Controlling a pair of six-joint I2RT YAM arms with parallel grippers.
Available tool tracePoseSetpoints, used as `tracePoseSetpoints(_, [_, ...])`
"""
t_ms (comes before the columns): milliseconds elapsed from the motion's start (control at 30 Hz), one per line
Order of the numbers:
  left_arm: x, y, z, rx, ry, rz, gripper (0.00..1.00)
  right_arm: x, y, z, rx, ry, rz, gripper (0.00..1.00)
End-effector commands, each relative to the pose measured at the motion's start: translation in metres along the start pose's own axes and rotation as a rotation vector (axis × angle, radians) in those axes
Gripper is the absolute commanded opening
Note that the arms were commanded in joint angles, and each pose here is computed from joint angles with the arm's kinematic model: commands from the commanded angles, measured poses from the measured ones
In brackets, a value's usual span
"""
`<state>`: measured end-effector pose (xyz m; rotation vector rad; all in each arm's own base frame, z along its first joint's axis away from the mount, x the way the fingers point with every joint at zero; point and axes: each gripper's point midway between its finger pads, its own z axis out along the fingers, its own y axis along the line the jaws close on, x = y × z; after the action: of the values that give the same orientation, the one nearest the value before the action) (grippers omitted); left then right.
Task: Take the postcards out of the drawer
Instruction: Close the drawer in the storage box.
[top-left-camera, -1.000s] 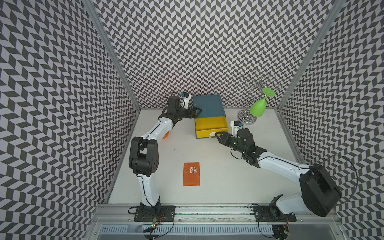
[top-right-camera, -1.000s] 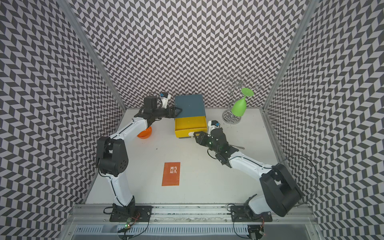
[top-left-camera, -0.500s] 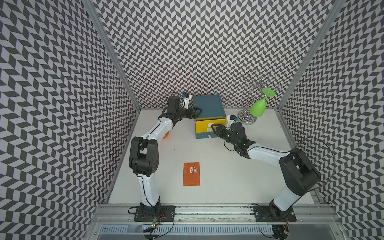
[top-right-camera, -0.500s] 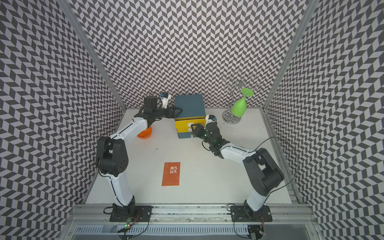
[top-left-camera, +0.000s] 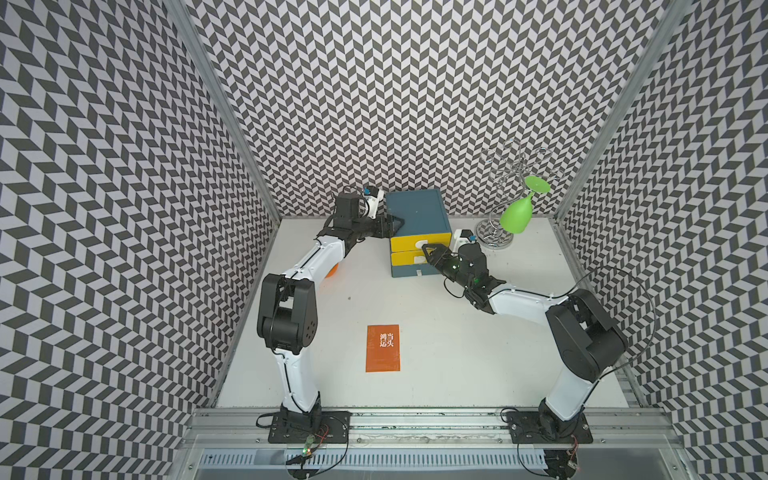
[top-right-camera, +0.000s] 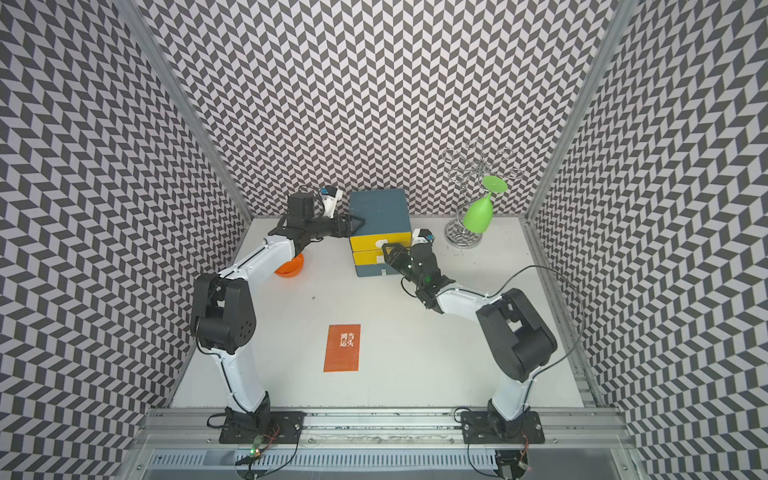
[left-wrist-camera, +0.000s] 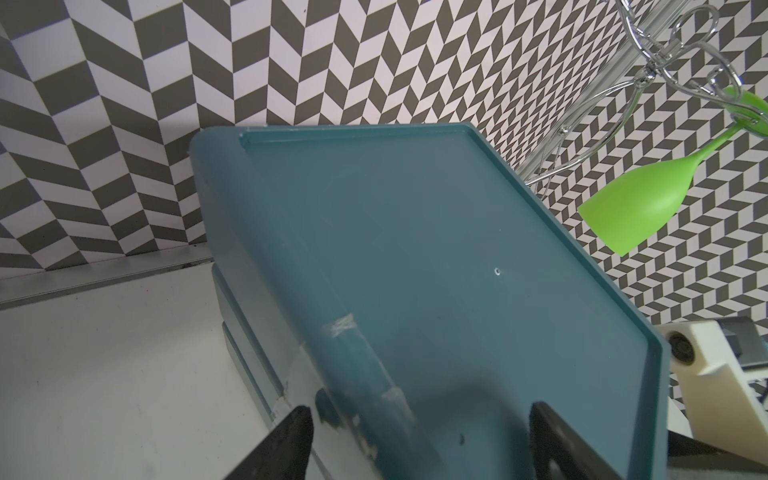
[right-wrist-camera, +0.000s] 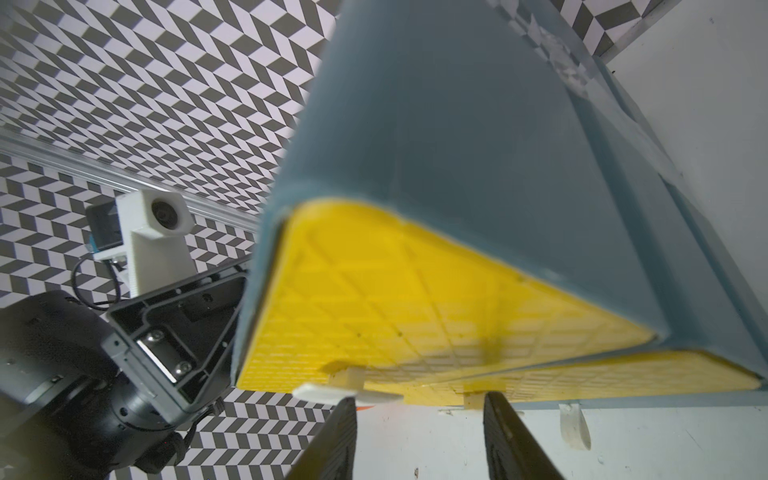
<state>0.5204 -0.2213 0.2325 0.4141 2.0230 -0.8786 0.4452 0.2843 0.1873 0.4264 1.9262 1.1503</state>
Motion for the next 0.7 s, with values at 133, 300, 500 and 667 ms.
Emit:
tracePoseSetpoints(133, [0.014,-0.011,-0.004,0.036,0.052,-0.033,0.83,-0.010,0.019,-0.006,-0.068,-0.021,0.007,0.50])
tracePoseSetpoints(300, [-0.024,-0.018,-0.024,0.019,-0.045,-0.007,0.84,0.007,0.006,-0.024,-0.082,0.017,0.069,0.52])
tracePoseSetpoints(500, [-0.059,-0.023,-0.052,-0.044,-0.141,0.049,0.86,0.029,-0.008,-0.025,-0.124,0.078,0.144,0.56])
tracePoseSetpoints(667, [-0.086,-0.045,-0.073,-0.027,-0.246,0.109,0.87,0.038,-0.013,-0.019,-0.157,0.099,0.202,0.58])
